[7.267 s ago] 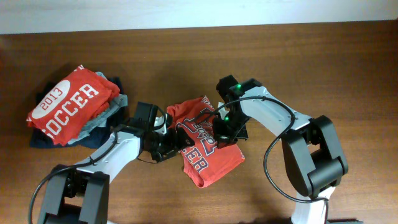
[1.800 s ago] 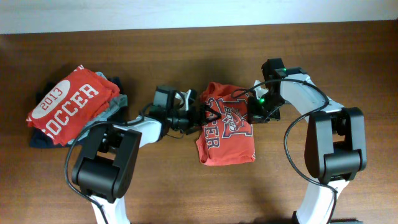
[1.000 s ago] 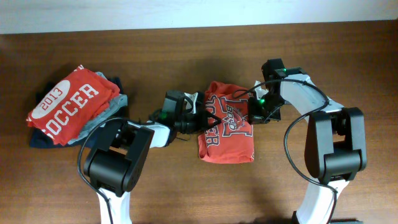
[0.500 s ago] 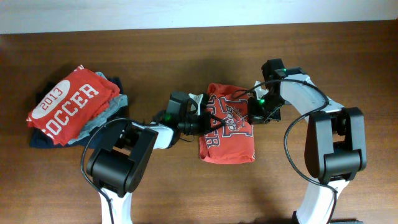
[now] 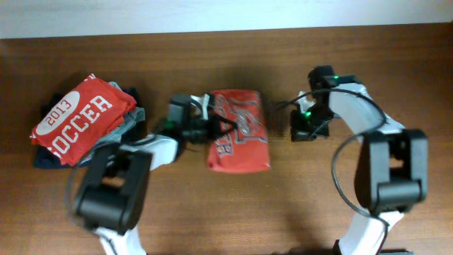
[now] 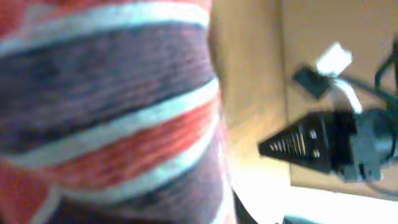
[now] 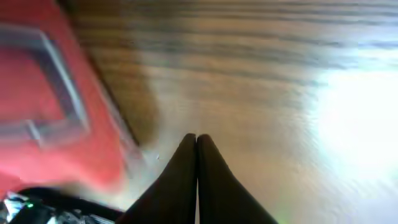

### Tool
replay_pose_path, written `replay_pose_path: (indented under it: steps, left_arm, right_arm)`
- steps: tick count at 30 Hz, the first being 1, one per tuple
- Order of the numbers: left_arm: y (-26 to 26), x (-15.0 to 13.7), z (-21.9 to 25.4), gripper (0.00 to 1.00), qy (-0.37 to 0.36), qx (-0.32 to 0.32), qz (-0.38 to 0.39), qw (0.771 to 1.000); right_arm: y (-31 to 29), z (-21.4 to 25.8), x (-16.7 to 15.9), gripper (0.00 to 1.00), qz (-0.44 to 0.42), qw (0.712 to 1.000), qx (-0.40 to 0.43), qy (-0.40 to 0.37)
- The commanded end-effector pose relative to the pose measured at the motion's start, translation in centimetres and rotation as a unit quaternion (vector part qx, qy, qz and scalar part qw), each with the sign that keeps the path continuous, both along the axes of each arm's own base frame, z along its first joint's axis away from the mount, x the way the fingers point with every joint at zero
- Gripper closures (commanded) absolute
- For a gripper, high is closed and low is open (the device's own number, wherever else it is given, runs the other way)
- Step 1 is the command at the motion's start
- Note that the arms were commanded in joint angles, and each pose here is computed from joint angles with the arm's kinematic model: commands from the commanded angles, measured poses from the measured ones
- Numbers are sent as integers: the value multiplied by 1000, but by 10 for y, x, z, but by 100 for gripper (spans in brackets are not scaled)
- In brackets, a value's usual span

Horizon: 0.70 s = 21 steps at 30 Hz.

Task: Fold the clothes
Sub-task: 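Carry the folded red shirt left with the left gripper onto the stack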

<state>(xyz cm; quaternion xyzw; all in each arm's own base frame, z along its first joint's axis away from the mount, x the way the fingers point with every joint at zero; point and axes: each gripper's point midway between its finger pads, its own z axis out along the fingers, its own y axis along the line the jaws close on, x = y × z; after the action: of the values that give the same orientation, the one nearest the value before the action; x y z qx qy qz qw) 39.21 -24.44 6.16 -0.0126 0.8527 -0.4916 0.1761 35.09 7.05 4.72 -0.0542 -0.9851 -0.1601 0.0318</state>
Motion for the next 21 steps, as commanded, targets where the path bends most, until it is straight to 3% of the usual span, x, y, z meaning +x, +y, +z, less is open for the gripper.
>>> replay_pose_path:
  steps: [1,11,21]
  left_arm:
    - [21,18,71,99,-77,7,59,995]
    - [105,14,199,99,-184,31,227,956]
    - [228,22,215,99,-186,71,386,901]
  right_arm:
    - [-4,58,17,96,0,996,0,-91]
    - [-4,96,12,96,0,990,3,-140]
    - [-2,96,6,96,2,992,8,-127]
